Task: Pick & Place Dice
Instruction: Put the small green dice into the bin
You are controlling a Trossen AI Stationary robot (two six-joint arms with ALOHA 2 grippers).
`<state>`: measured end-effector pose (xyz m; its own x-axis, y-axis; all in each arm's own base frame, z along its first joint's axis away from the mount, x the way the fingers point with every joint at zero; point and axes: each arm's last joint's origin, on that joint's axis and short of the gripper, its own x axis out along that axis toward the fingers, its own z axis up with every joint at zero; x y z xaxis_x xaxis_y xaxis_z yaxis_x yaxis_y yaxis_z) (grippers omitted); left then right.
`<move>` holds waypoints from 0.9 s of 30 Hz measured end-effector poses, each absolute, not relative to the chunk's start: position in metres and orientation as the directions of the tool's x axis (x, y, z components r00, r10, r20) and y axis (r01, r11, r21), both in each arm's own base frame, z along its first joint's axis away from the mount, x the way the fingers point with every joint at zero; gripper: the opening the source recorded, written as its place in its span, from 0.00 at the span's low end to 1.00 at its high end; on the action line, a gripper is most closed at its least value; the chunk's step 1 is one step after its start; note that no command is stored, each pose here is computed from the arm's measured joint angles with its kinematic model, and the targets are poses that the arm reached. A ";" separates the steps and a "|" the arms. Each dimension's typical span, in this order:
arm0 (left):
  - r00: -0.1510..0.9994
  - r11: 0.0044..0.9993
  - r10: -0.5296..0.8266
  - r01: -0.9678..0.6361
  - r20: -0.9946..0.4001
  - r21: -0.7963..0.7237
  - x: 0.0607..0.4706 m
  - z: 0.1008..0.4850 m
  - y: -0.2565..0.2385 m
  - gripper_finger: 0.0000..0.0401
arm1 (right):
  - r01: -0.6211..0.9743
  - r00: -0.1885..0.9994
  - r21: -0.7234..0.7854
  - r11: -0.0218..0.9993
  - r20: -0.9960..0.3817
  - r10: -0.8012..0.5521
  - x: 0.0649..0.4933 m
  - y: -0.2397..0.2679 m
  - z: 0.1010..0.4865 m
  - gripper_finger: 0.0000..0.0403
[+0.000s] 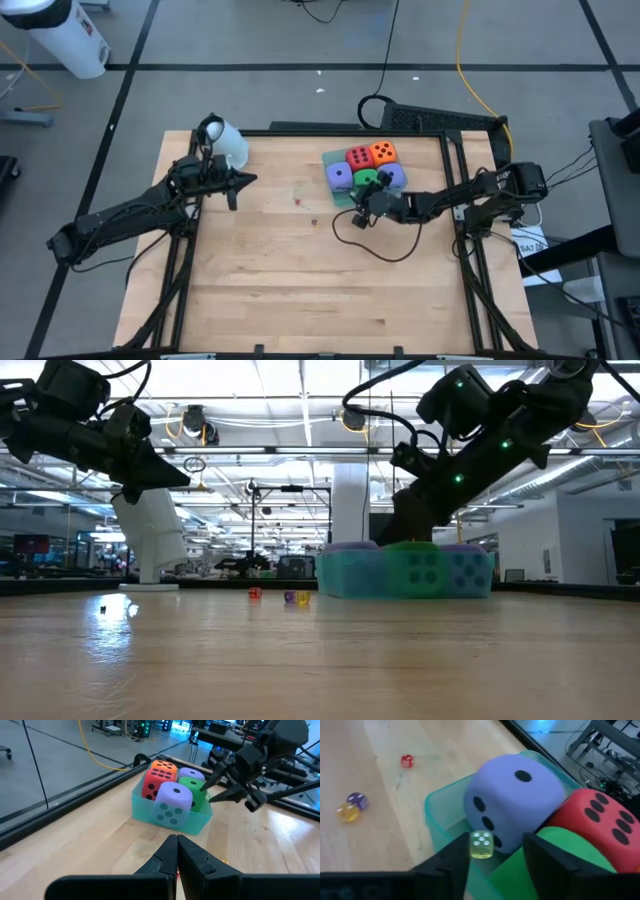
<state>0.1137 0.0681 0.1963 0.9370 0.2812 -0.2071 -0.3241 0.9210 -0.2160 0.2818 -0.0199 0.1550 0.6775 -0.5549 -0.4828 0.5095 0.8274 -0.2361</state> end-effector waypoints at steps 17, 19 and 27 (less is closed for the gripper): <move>0.965 0.928 0.157 -0.218 -0.212 -0.303 0.118 0.195 0.062 0.04 | 0.478 0.657 -0.368 0.797 -0.453 -0.603 0.282 -0.023 0.157 0.64; 0.969 0.930 0.130 -0.193 -0.211 -0.314 0.122 0.195 0.060 0.04 | 0.452 0.660 -0.406 0.794 -0.447 -0.604 0.282 -0.023 0.158 0.63; 1.000 0.965 0.015 -0.011 0.016 -0.264 0.154 0.211 0.044 0.01 | 0.418 0.699 -0.471 0.777 -0.379 -0.606 0.287 -0.025 0.165 0.63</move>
<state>0.1537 0.0436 0.2111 0.9998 0.0152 0.0157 -0.0105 0.9645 -0.2638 0.2869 -0.0245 0.1654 0.6995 -0.6061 -0.3786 0.4182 0.7768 -0.4709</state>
